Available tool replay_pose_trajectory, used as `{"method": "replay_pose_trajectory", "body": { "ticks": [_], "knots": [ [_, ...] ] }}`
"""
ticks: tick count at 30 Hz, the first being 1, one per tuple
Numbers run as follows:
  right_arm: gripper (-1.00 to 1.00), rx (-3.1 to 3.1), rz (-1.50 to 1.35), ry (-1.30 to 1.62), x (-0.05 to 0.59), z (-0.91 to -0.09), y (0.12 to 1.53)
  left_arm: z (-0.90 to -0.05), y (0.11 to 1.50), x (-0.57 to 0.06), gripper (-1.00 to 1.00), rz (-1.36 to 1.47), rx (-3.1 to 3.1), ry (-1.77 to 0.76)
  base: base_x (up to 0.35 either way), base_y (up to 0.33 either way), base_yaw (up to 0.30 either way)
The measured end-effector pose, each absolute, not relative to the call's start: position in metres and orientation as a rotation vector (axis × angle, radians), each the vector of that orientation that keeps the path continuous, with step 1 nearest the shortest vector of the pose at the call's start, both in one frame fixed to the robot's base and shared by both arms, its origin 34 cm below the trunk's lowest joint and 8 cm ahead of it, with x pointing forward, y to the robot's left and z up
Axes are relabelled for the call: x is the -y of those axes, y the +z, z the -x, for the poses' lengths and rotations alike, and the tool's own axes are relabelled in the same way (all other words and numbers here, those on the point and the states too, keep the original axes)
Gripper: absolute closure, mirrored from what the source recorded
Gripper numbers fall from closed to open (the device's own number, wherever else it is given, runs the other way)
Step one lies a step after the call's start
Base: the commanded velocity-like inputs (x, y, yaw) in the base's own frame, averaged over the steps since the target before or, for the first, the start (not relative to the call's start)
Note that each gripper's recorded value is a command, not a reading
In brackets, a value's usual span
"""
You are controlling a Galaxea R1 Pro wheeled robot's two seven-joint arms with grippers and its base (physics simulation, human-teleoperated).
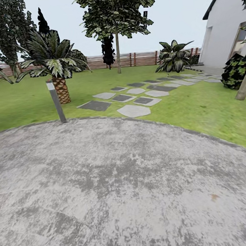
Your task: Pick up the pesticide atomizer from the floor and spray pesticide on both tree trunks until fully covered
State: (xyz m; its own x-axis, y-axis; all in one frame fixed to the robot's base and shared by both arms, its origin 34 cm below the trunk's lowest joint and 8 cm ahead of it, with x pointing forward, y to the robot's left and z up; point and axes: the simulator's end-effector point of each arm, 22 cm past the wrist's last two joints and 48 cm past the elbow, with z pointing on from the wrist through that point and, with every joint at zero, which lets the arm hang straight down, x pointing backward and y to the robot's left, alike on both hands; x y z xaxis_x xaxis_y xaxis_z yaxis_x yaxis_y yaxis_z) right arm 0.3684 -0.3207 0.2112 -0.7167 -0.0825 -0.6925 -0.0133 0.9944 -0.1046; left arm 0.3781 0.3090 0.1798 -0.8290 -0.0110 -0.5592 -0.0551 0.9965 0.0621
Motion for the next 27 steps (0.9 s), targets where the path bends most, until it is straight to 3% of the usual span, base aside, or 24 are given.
{"method": "replay_pose_trajectory", "body": {
  "ticks": [6,19,27],
  "knots": [
    [-1.0,-2.368,0.065,-0.116,0.3207,-0.3684,0.2113,-0.3783,0.1798,-0.309,-1.0,0.046,-2.547,0.101,0.34,0.0,-0.081],
    [-1.0,-2.373,0.057,-0.118,0.3218,-0.3669,0.2103,-0.3782,0.1798,-0.3088,-1.0,0.045,-2.547,0.1,0.34,0.0,-0.263],
    [-1.0,-2.369,0.056,-0.114,0.3199,-0.3684,0.2111,-0.3782,0.1798,-0.309,-1.0,0.046,-2.547,0.101,0.34,0.0,-0.044]
  ]
}}
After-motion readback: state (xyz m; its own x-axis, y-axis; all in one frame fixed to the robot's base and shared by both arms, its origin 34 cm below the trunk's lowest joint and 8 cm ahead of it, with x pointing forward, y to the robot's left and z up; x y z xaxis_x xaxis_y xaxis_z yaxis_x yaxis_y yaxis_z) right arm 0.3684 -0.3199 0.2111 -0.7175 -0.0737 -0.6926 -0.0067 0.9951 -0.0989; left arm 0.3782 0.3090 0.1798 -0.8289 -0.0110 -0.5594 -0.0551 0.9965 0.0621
